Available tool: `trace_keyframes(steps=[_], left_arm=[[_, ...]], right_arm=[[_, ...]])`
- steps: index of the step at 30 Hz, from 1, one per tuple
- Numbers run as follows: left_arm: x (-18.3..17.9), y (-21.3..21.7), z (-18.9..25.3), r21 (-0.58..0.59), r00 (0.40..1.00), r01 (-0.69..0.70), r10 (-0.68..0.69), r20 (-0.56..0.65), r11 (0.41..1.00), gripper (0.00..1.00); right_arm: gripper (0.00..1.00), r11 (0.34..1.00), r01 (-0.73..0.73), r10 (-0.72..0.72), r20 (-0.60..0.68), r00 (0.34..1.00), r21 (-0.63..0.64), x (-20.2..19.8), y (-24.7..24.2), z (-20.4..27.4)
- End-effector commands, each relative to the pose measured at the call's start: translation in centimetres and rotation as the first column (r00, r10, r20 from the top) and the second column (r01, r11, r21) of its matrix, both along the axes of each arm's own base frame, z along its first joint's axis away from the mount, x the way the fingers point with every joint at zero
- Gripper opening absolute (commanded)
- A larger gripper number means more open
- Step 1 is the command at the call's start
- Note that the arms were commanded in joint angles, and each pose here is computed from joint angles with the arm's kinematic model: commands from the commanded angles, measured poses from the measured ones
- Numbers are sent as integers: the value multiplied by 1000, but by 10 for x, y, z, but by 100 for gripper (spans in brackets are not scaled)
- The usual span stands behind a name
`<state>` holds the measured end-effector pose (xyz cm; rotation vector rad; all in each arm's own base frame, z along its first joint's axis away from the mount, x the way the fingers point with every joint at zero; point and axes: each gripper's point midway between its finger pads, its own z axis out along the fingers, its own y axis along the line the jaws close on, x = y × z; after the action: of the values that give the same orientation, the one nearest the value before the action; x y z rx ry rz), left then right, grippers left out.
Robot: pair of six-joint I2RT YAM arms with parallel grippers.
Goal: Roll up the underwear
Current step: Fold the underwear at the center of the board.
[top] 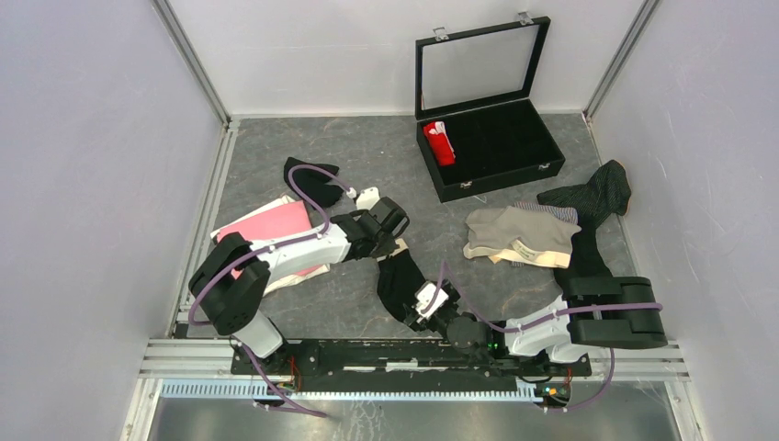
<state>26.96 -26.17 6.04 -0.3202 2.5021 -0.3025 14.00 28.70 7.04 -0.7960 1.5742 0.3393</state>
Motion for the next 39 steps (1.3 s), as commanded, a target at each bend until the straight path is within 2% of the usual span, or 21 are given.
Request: trace_keyframes(steps=[1, 20, 27, 33, 36, 39], left_arm=[[-1, -7, 15, -64, 999, -18, 16, -30, 998, 2], [-3, -2, 39, -184, 997, -50, 39, -63, 982, 2], [-1, 3, 41, -191, 997, -55, 44, -63, 980, 2], [-2, 4, 38, -195, 996, -55, 40, -76, 979, 2], [-2, 6, 36, -191, 996, -62, 47, -80, 980, 2], [-2, 8, 34, -191, 995, -72, 57, -87, 979, 2]], right_arm=[[81, 998, -28, 27, 29, 999, 47, -1, 14, 17], [81, 981, -187, 191, 98, 977, -44, -19, 55, 7], [81, 982, -180, 187, 137, 973, -65, -16, 58, 10], [82, 971, -232, 238, 143, 961, -57, -26, 59, 12], [82, 979, -198, 202, 123, 972, -45, -25, 55, 14], [82, 995, -95, 96, 83, 992, -19, -15, 36, 13]])
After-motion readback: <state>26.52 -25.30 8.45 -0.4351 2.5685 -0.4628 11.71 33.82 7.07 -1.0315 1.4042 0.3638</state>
